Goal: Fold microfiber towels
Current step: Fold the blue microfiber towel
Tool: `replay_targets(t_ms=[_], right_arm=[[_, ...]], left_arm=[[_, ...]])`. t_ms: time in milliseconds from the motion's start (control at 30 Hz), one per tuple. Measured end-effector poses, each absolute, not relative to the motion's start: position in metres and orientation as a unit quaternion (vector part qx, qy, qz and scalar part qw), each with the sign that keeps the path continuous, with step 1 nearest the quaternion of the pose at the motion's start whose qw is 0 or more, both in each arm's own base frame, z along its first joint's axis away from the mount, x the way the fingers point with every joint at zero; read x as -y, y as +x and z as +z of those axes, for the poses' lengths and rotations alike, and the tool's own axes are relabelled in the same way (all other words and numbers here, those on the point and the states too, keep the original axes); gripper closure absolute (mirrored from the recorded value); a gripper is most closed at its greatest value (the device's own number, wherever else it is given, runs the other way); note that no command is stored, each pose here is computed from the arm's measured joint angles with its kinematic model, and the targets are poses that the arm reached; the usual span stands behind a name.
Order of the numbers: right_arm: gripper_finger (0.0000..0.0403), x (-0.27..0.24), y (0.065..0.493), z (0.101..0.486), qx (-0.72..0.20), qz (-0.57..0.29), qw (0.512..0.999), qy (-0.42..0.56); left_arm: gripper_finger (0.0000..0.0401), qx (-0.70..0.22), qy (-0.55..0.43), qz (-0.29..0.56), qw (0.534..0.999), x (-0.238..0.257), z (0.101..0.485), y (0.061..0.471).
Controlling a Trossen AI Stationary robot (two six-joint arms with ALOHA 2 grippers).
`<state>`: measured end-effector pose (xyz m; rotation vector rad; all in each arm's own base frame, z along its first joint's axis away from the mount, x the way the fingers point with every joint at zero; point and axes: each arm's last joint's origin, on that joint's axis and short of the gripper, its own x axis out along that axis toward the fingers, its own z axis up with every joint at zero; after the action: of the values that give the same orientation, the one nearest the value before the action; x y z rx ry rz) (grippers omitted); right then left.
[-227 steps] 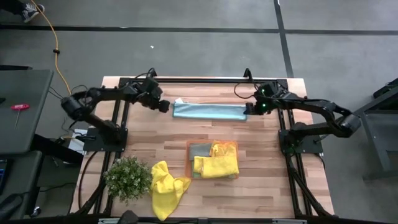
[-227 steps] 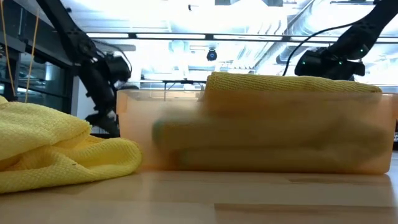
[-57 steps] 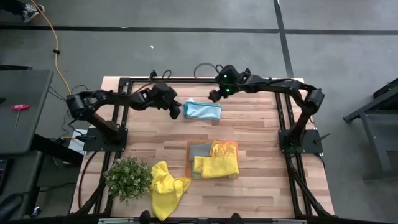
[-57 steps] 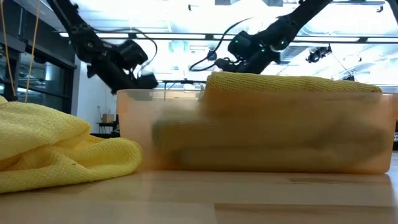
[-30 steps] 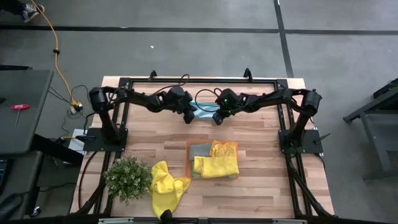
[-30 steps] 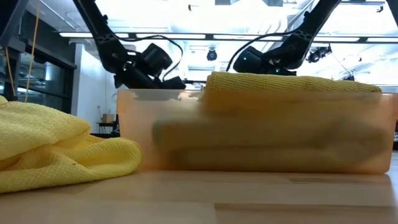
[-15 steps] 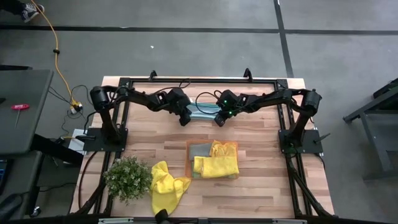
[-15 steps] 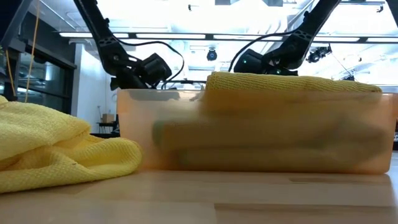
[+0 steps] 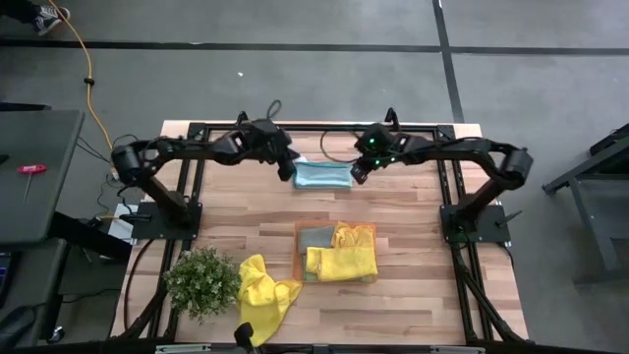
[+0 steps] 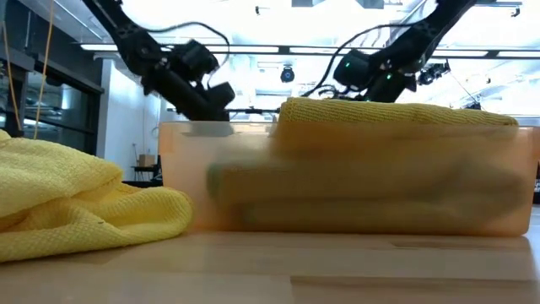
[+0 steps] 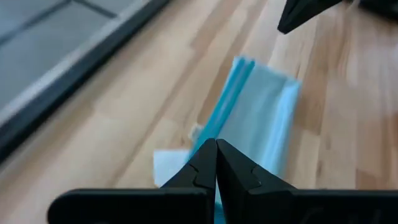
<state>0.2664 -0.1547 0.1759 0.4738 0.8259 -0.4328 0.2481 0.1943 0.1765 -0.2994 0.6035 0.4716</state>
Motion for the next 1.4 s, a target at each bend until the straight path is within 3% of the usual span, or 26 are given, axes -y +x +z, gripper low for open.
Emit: replay_targets(t_ms=[233,533,967,1100,1400], right_arm=[[0.0402,0.167,0.245,0.198,-0.373,-0.238,0.866,0.235],[0.0394,0.173,0.238,0.196,-0.372,-0.220,0.863,0.263],[0.0206,0.181,0.250,0.161,-0.403,-0.178,0.851,0.286],[0.0183,0.178,0.255,0.161,-0.394,-0.158,0.863,0.274],[0.0181,0.178,0.259,0.163,-0.381,-0.150,0.877,0.253]], left_arm=[[0.0400,-0.266,-0.127,0.238,0.925,-0.192,0.204,0.235],[0.0363,-0.297,-0.121,0.208,0.924,-0.181,0.189,0.249],[0.0204,-0.380,0.020,0.127,0.916,-0.144,0.175,0.269],[0.0186,-0.421,0.043,0.093,0.901,-0.132,0.169,0.269],[0.0191,-0.450,0.100,0.113,0.880,-0.130,0.159,0.273]])
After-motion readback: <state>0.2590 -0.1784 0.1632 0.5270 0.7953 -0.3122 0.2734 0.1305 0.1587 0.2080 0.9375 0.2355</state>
